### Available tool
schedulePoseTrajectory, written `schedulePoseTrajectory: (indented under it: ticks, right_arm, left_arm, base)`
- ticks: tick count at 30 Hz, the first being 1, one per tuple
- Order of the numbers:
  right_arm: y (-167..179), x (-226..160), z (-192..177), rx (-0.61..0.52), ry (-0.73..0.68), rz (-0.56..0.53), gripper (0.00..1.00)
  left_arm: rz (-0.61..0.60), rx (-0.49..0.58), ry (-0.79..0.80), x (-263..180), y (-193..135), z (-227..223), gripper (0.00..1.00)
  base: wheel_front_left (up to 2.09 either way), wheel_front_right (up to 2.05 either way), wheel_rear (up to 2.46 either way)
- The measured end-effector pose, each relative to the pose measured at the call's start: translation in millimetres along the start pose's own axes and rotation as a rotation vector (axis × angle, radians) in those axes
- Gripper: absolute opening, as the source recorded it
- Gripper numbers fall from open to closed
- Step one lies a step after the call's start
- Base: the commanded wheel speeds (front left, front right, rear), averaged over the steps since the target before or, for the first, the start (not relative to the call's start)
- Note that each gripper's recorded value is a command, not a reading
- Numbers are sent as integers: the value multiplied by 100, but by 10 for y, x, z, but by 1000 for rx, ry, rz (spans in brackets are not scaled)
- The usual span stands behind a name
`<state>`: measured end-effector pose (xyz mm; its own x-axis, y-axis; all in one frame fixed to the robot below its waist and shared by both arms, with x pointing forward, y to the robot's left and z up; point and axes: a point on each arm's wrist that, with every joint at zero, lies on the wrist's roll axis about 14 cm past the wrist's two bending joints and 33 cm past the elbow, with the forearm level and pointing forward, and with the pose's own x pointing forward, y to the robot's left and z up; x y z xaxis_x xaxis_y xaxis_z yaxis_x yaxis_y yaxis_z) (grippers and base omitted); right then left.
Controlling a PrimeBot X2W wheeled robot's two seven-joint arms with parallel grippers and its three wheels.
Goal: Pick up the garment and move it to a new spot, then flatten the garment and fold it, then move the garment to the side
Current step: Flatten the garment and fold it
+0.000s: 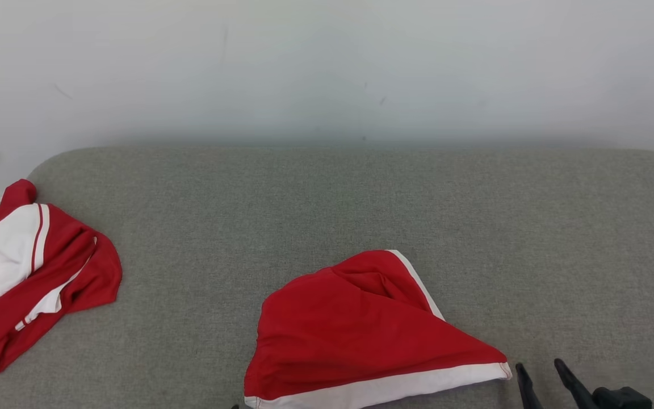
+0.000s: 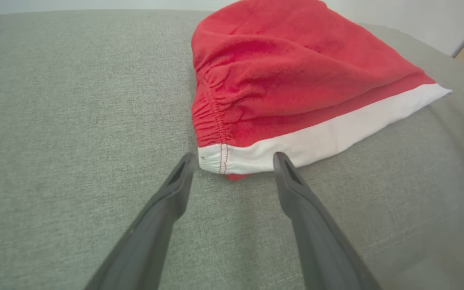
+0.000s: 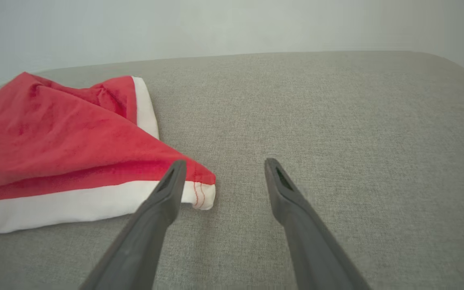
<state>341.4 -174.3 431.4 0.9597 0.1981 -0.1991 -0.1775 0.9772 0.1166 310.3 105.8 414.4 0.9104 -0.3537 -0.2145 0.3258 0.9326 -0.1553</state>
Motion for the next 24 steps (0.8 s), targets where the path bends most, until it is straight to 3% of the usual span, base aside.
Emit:
schedulePoseTrajectory:
  ticks: [24]
  right_arm:
    - [173,293,-439,43,151,49,100]
  left_arm:
    - [-64,45,126,311,149,-134,100]
  base:
    - [0,0,0]
